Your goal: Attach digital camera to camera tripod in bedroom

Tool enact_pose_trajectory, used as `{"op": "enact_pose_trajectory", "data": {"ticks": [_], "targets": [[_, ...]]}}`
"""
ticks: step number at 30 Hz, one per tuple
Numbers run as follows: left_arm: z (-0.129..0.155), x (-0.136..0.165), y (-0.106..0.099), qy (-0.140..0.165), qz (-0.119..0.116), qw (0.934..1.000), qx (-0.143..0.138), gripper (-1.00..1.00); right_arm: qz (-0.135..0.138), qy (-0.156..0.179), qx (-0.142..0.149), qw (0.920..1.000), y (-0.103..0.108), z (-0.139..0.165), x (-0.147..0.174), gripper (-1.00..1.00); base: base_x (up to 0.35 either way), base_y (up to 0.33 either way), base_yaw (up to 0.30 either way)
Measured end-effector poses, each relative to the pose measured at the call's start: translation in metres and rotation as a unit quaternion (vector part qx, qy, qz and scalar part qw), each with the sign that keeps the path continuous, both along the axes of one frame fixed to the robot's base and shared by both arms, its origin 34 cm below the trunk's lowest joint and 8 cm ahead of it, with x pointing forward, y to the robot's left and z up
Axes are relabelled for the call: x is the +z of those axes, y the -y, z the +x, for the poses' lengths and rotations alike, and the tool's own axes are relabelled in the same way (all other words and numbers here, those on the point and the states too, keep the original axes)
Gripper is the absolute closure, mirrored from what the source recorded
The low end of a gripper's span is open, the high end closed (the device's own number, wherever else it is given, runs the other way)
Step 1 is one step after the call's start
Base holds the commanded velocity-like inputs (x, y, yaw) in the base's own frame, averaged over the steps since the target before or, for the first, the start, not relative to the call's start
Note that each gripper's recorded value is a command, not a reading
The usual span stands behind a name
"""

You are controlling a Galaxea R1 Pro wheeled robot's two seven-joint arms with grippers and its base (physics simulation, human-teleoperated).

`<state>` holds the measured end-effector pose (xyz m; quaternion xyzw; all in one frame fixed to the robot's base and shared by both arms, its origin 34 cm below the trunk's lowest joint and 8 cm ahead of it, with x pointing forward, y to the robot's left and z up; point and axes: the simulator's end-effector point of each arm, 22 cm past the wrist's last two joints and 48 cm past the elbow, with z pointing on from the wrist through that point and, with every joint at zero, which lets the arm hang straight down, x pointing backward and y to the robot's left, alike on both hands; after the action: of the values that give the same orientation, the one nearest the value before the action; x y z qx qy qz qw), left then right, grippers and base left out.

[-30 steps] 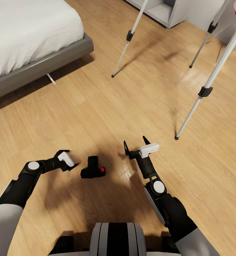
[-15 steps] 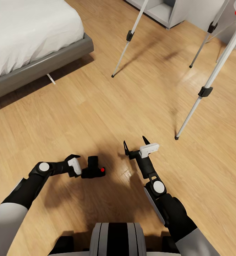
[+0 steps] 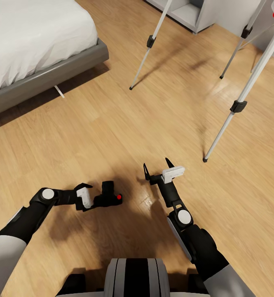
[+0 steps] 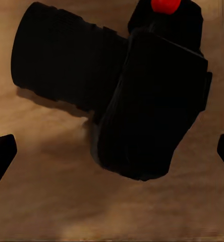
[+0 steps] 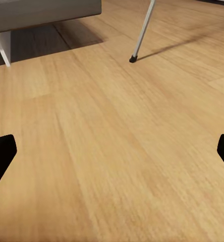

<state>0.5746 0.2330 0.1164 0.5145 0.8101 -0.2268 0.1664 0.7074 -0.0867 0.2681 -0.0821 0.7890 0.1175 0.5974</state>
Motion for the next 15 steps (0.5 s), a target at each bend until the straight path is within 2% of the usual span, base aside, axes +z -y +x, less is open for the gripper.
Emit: {"op": "enact_pose_trajectory", "data": {"ticks": [5,15], "targets": [[-0.0012,0.0063,-0.0014,0.002,-0.007,0.9998,-0.018,-1.0,0.0,0.0,0.0,1.0,0.0,0.0,0.0,-1.0,0.0,0.0,0.0],[0.0002,0.0096,-0.0096,0.005,-0.003,0.9996,-0.026,-1.0,0.0,0.0,0.0,1.0,0.0001,0.0,0.0,-1.0,0.0,0.0,0.0]]}}
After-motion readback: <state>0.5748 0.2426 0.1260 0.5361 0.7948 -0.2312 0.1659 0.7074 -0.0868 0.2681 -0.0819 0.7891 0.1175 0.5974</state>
